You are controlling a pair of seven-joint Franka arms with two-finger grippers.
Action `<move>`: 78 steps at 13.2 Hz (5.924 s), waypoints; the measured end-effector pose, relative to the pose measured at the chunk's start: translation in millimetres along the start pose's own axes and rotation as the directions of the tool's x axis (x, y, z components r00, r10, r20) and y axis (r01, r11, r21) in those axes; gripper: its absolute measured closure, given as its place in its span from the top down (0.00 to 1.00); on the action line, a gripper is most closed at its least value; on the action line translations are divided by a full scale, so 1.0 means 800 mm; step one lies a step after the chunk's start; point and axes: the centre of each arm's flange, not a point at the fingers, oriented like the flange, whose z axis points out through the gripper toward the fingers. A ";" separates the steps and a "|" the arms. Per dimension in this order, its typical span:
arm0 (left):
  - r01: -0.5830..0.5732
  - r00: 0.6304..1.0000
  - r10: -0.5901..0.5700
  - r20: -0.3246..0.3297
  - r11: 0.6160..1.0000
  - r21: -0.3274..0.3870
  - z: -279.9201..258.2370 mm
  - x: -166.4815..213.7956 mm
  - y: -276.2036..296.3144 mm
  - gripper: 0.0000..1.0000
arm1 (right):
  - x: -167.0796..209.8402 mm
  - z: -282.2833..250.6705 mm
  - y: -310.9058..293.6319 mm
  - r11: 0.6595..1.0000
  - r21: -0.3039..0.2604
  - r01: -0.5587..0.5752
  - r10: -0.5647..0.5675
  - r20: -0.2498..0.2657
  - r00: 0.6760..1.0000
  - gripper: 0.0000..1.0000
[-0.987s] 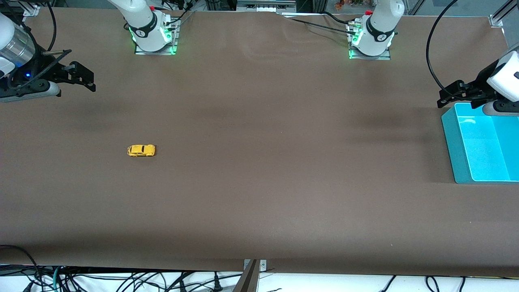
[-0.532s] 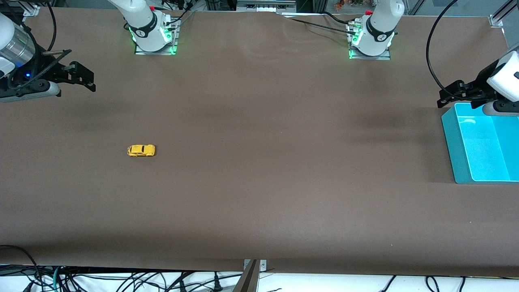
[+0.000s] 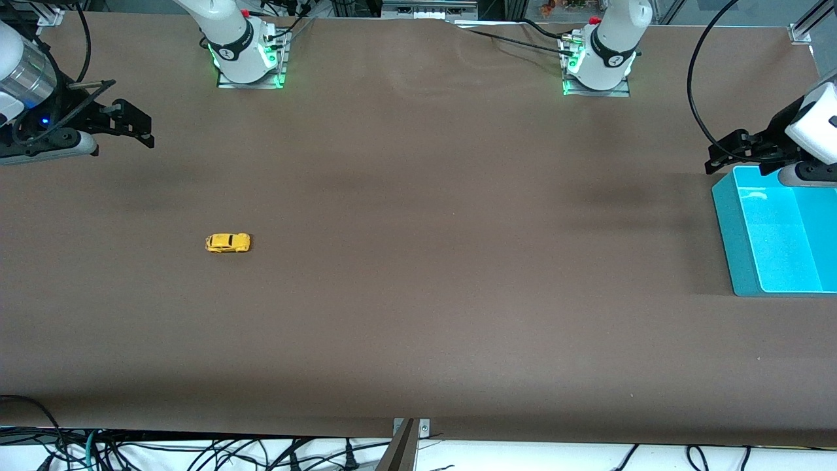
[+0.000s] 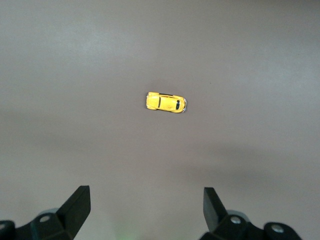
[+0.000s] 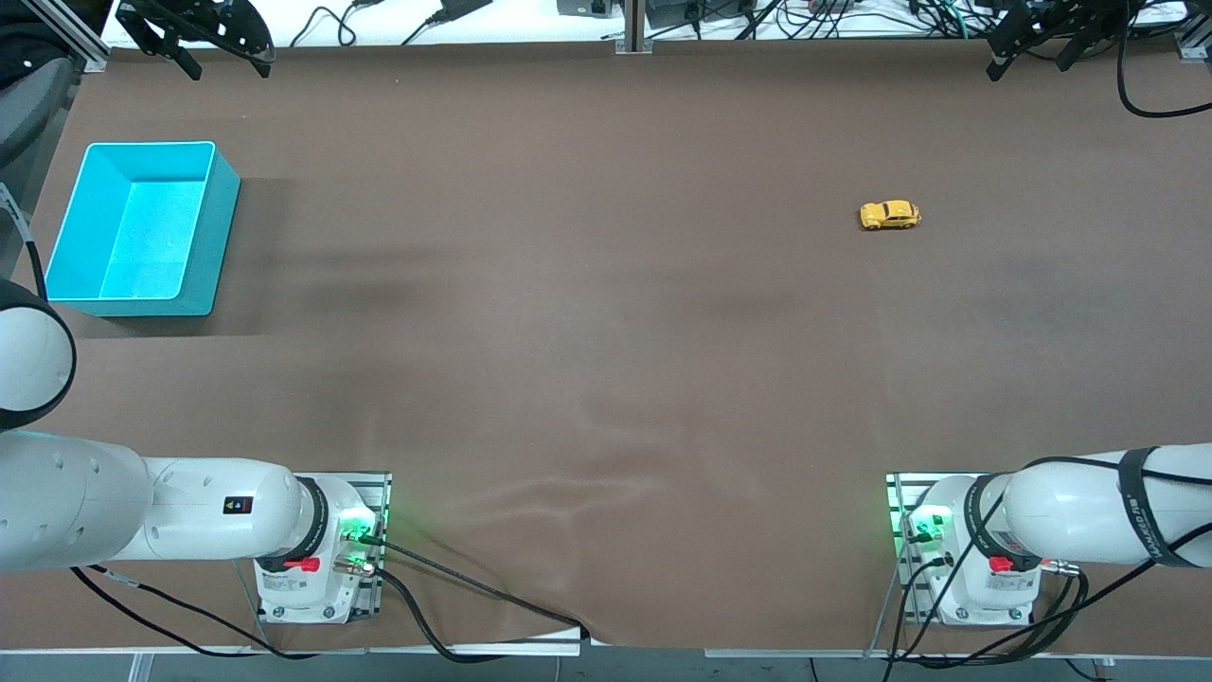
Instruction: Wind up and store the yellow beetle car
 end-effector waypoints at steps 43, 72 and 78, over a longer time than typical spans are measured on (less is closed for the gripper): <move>-0.008 1.000 0.008 0.012 1.000 0.000 0.001 -0.002 0.005 1.00 | 0.038 0.477 0.025 0.142 -0.063 0.988 -0.985 -0.110 0.134 1.00; -0.017 0.999 0.017 0.029 1.000 0.000 0.000 -0.004 0.012 1.00 | 0.033 0.502 0.101 0.015 -0.085 0.996 -0.991 -0.131 0.004 0.46; -0.018 1.000 0.018 0.026 1.000 0.000 -0.004 -0.004 0.012 1.00 | 0.029 0.502 0.130 -0.024 -0.097 0.995 -0.989 -0.140 -0.037 0.46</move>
